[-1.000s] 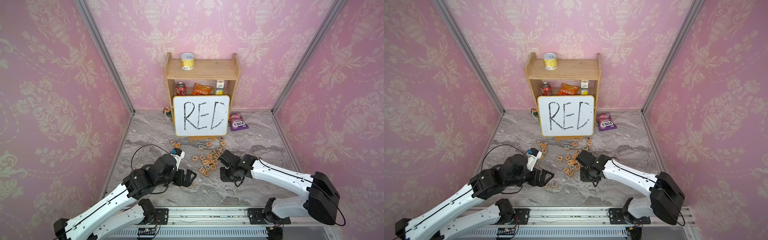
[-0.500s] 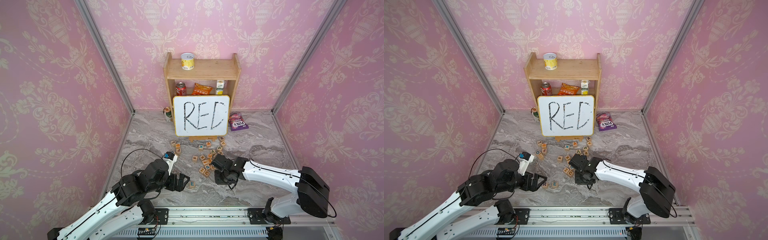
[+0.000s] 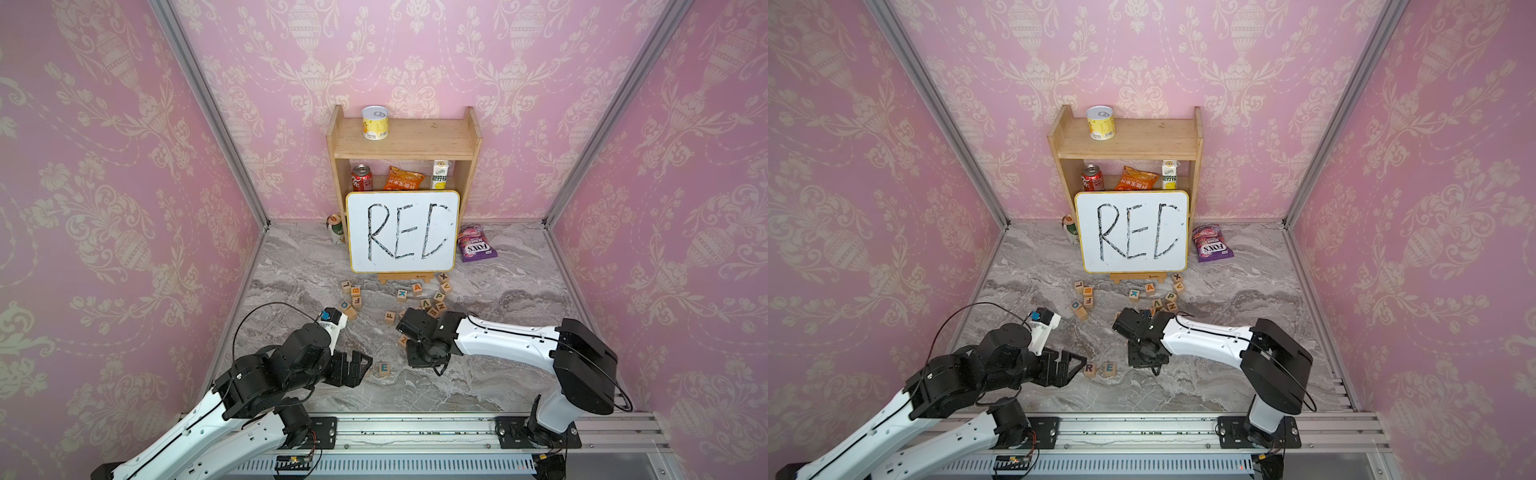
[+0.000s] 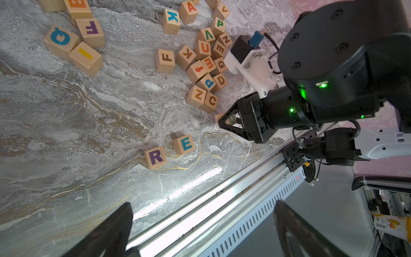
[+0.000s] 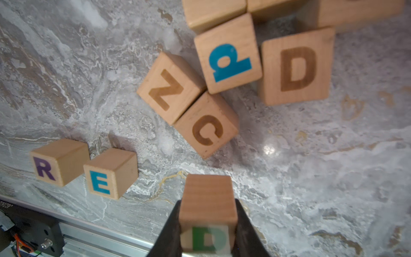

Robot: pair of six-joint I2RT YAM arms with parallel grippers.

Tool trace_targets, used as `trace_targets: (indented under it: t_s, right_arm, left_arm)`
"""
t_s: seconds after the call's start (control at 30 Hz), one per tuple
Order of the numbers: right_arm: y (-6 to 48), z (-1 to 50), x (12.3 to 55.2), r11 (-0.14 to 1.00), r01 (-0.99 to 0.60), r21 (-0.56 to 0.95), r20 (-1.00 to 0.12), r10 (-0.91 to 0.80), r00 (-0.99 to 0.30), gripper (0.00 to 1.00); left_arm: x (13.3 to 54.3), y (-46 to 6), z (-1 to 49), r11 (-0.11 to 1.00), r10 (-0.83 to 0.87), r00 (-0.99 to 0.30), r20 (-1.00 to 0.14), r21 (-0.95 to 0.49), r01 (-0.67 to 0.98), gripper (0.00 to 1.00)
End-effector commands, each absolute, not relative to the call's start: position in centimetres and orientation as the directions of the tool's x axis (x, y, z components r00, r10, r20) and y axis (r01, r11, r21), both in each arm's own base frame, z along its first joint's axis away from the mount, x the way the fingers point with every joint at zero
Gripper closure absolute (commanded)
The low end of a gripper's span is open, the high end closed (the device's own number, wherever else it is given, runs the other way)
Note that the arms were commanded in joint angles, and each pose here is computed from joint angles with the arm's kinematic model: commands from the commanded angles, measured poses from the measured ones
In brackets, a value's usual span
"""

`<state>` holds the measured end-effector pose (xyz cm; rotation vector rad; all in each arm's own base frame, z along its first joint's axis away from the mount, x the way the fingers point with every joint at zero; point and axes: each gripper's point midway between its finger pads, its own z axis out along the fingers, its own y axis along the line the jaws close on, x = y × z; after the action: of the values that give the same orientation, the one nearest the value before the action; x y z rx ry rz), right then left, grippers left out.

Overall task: Assemble the uppercase word "red" with letter blocks
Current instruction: Place the letter block at the center of the board.

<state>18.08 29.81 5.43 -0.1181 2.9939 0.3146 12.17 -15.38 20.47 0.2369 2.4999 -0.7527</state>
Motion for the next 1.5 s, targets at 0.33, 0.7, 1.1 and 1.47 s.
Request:
trace_targets:
  t_s: [0.33, 0.7, 1.1, 1.47]
  right_arm:
    - [33.3, 4.5, 18.1, 0.966, -0.112, 0.234, -0.082, -0.095, -0.992, 1.00]
    - [33.8, 3.3, 17.1, 0.969, -0.122, 0.216, -0.034, -0.118, -0.992, 1.00]
    - [32.7, 2.7, 16.8, 0.985, -0.103, 0.137, -0.015, -0.102, -0.995, 1.00]
    - [33.2, 2.3, 16.8, 0.984, -0.105, 0.142, -0.004, -0.105, -0.994, 0.89]
  left_arm:
    - [12.1, -14.4, 19.6, 0.858, 0.000, -0.858, -0.513, -0.441, 0.263, 0.01]
    - [12.3, -14.4, 19.3, 0.861, -0.010, -0.860, -0.510, -0.442, 0.252, 0.01]
    - [12.0, -14.3, 18.9, 0.860, -0.014, -0.865, -0.502, -0.448, 0.246, 0.01]
    - [11.9, -14.1, 18.9, 0.859, -0.021, -0.865, -0.501, -0.452, 0.241, 0.01]
